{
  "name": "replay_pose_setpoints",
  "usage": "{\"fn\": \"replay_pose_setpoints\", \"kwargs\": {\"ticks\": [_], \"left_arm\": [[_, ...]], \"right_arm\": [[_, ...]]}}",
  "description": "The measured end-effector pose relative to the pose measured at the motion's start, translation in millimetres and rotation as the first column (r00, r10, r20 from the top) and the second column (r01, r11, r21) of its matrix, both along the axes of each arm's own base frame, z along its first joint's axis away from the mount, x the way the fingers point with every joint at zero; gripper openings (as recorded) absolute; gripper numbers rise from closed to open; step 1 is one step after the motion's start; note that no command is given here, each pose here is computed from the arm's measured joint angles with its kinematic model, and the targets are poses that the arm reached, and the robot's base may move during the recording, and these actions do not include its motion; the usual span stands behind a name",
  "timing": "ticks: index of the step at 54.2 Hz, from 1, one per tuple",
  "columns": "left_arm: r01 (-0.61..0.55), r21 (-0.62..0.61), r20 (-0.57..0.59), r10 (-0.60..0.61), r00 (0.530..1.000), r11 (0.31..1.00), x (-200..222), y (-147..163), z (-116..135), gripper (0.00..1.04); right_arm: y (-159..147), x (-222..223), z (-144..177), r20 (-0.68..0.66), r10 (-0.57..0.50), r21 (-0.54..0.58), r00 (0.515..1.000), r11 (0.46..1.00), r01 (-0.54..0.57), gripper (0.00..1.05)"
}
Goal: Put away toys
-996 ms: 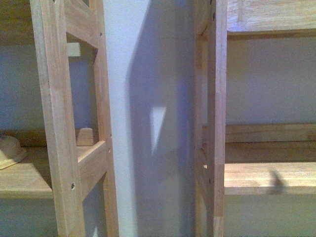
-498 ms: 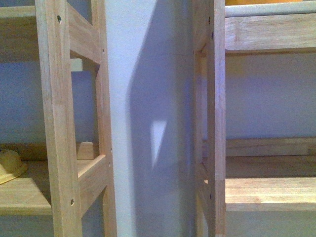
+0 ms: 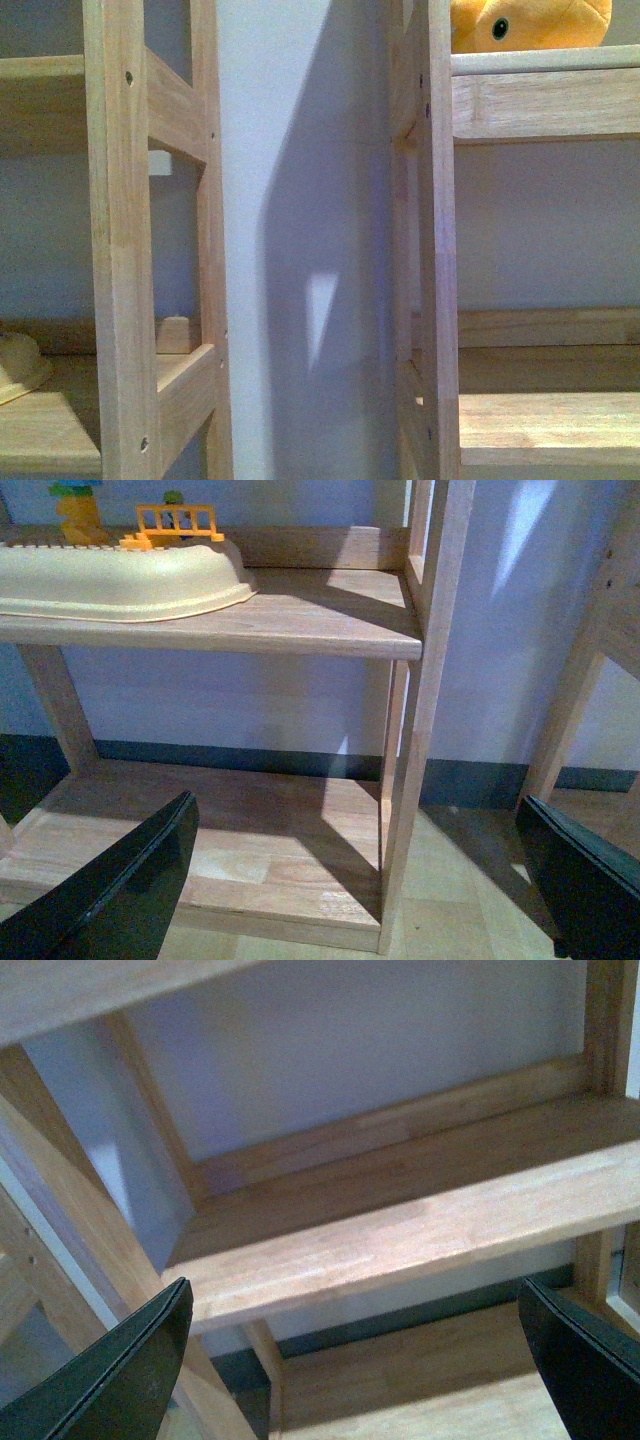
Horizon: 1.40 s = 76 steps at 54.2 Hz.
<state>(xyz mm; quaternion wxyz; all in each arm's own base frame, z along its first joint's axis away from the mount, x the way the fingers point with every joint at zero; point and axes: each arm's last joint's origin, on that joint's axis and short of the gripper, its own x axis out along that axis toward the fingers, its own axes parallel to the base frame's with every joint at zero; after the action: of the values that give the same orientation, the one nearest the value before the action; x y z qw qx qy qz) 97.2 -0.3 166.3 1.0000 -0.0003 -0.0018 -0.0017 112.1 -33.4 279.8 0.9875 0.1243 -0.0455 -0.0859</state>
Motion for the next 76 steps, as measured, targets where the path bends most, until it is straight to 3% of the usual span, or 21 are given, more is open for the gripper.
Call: {"fn": "replay_pose_setpoints", "kwargs": {"ticks": [9, 12, 19, 33, 43, 76], "left_arm": [[0.0, 0.0, 0.0, 0.0, 1.0, 1.0, 0.0, 0.0, 0.0, 0.99], [0.0, 0.0, 0.0, 0.0, 1.0, 1.0, 0.0, 0.0, 0.0, 0.99], [0.0, 0.0, 0.0, 0.0, 1.0, 1.0, 0.0, 0.0, 0.0, 0.99], [0.0, 0.0, 0.0, 0.0, 1.0, 1.0, 0.0, 0.0, 0.0, 0.99], [0.0, 0.0, 0.0, 0.0, 1.0, 1.0, 0.0, 0.0, 0.0, 0.99], [0.0, 0.0, 0.0, 0.0, 1.0, 1.0, 0.0, 0.0, 0.0, 0.99]], "right_arm": [[1.0, -0.8, -1.2, 0.002, 0.0, -0.002, 1.0, 1.0, 0.0, 0.98], [1.9, -1.1, -2.3, -0.03, 0.056, -0.032, 0.998, 0.998, -0.057, 0.94], [8.8, -2.3, -20.1, -0.1, 0.156, -0.152, 0.983, 0.974, -0.17, 0.74], [18.6, -13.9, -51.5, -0.112, 0.152, -0.214, 0.982, 0.962, -0.173, 0.36], [29.9, -13.7, -71.7, -0.12, 0.136, -0.227, 0.983, 0.961, -0.16, 0.03], [33.1, -14.2, -102.5, -0.118, 0.158, -0.232, 0.98, 0.956, -0.182, 0.04]]}}
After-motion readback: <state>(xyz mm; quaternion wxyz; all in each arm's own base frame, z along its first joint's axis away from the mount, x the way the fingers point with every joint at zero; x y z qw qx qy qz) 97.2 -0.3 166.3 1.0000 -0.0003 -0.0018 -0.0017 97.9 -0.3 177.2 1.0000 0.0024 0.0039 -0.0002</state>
